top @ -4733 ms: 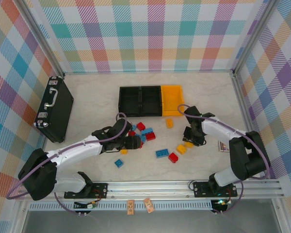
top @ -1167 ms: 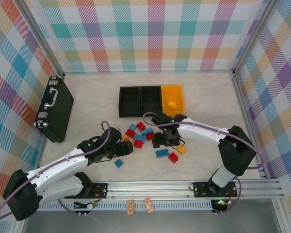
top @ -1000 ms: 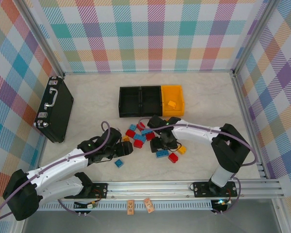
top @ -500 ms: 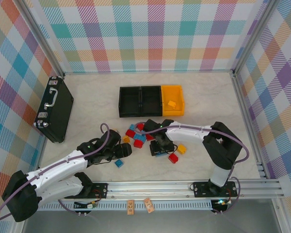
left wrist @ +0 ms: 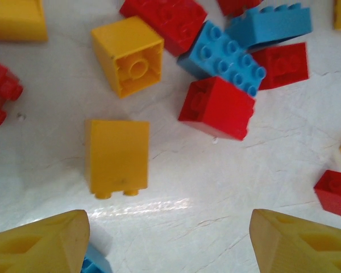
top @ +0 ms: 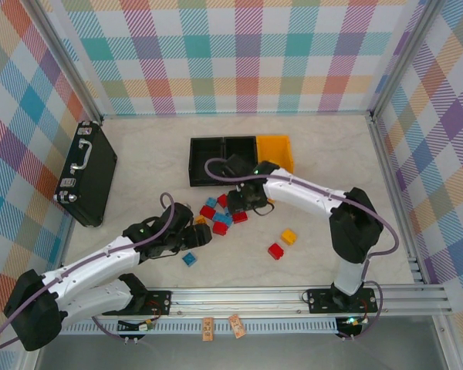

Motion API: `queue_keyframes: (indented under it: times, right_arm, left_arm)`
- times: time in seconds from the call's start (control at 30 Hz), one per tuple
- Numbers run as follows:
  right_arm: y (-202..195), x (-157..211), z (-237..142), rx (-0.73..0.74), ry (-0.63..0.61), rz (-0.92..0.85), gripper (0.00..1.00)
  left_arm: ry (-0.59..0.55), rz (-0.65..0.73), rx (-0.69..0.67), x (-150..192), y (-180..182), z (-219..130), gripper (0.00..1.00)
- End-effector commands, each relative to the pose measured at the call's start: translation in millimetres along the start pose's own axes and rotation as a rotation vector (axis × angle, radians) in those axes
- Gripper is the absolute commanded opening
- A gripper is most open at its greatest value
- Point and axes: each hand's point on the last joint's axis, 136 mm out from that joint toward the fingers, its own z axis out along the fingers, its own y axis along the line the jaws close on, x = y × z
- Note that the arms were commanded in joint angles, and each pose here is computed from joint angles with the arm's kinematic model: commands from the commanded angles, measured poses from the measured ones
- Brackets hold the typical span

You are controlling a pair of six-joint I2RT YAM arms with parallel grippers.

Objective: Sort the legos into containers by color
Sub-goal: Pick up the lego from the bottom-center of the table, then place the lego in the container.

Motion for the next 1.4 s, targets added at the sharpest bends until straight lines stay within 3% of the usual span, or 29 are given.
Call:
queue_keyframes:
  times: [0.0, 0.3, 0.53, 1.13, 1.37]
  right_arm:
    - [-17, -26, -2, 0.037, -0.018, -0.041, 0.59]
    - [-37, -101, 6, 0.033, -0.081, -0.005, 0.59]
    - [-41, -134, 27, 0.040, -0.070, 0.004, 0.59]
    - [-42, -139, 55, 0.054, -0.031, -0.004, 0.62]
    - [-43, -140, 58, 0.056, -0.034, -0.003, 0.68]
  left_arm:
    - [-0.042, 0.034, 0.036, -21, -22, -8, 0.74]
    - [-0.107, 0.033, 0.072, -70, -47, -8, 0.74]
    - [-0.110, 0.031, 0.066, -78, -48, -8, 0.74]
    - [-0.102, -0.005, 0.045, -69, -31, -5, 0.74]
    - [-0.101, -0.008, 0.041, -67, -29, -6, 0.73]
